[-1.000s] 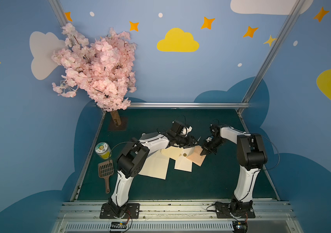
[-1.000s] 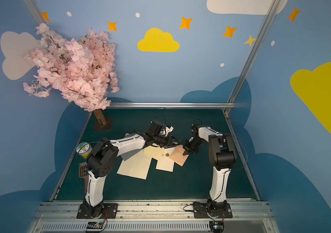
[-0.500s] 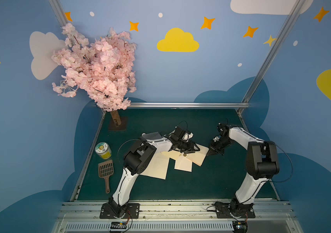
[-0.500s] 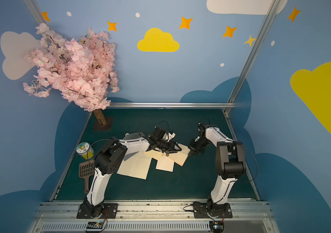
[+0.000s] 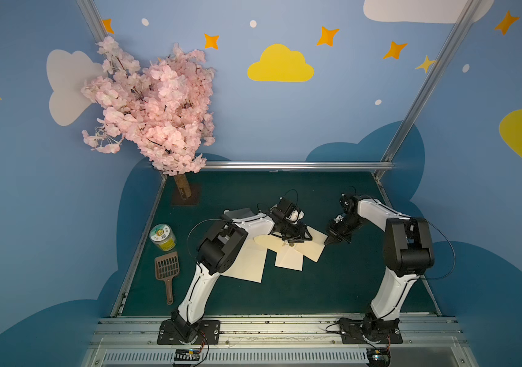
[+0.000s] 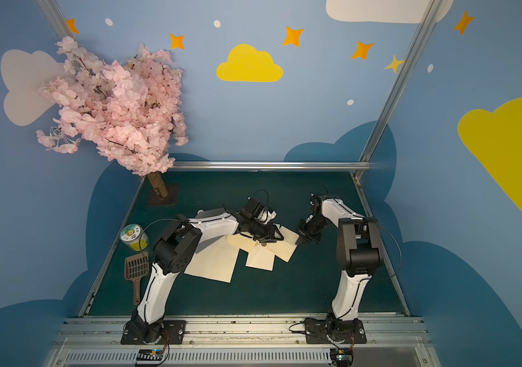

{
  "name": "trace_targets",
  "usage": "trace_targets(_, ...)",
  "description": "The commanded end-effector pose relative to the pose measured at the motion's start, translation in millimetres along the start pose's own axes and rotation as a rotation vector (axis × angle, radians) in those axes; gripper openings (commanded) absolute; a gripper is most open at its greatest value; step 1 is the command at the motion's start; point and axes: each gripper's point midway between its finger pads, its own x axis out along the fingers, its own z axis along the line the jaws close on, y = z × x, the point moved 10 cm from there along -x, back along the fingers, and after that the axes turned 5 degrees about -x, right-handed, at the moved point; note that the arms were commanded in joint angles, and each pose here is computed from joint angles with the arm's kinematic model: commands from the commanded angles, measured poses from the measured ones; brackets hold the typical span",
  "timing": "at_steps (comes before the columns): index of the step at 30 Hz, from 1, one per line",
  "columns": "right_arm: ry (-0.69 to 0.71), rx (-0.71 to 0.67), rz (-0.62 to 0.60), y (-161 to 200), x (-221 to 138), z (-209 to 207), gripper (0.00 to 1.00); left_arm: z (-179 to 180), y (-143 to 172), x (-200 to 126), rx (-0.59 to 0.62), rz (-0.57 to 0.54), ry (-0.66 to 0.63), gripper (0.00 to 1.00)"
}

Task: Fold the letter paper in half and place it into the envelope
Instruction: Fold the letter paper at the center of the board.

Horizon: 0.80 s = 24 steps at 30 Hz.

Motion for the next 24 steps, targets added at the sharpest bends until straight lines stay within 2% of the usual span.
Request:
trace_targets(1, 0.013, -0.014, -0.015, -14, 1, 1, 0.0, -3, 1, -15, 0.028, 0.005, -0.057, 0.46)
trace_targets(10, 0.071, 0.0, 0.02, -33, 21, -8, 0.0, -1, -9, -32, 0.048, -0.015, -0.11, 0.46)
trace_targets(15, 0.105, 0.006, 0.05, -40, 28, -15, 0.0, 1, -19, -27, 0.053, -0.006, -0.126, 0.46)
trace_targets(24, 0.074, -0.01, 0.037, -44, 17, -11, 0.0, 5, -29, -11, 0.082, 0.036, -0.187, 0.46)
